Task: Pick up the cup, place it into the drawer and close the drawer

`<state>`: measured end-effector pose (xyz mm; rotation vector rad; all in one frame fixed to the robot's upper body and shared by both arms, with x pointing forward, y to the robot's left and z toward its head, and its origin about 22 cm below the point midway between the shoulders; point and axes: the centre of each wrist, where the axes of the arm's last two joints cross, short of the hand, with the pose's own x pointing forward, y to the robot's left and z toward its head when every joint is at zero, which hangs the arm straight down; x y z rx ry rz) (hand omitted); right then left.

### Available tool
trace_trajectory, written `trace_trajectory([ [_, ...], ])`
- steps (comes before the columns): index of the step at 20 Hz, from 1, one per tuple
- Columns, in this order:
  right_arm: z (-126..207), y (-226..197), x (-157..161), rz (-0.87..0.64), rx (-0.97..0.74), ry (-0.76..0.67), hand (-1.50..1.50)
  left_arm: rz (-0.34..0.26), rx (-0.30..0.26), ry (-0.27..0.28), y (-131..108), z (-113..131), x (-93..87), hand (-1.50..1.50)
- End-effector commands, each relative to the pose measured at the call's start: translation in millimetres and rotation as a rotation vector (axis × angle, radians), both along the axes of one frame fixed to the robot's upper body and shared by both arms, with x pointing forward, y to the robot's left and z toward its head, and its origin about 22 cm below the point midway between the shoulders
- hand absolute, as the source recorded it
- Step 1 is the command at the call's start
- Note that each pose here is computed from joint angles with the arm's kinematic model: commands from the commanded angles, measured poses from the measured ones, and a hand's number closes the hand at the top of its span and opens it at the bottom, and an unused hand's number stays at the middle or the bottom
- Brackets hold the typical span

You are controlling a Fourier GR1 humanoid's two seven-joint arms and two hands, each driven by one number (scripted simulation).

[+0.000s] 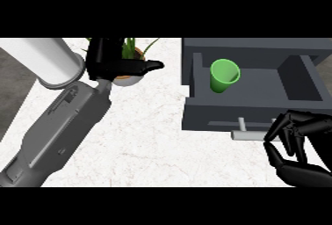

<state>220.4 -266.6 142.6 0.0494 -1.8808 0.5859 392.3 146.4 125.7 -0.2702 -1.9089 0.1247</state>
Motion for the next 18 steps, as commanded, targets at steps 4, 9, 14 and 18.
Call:
trace_trajectory([
  [4,-21,4,3,-0.039,-0.143,0.016,1.50,0.028,-0.007,0.027,65,-29,-53.4,-1.50],
  [9,-22,20,17,0.031,-0.446,-0.078,1.50,0.021,-0.038,0.029,90,-33,-62.3,-1.50],
  [14,-69,33,26,0.020,-0.595,-0.103,1.50,0.009,-0.028,0.051,118,-61,-97.9,-1.50],
  [18,-85,43,34,0.002,-0.631,-0.094,1.50,0.044,-0.023,0.038,153,-62,-113.4,-1.50],
])
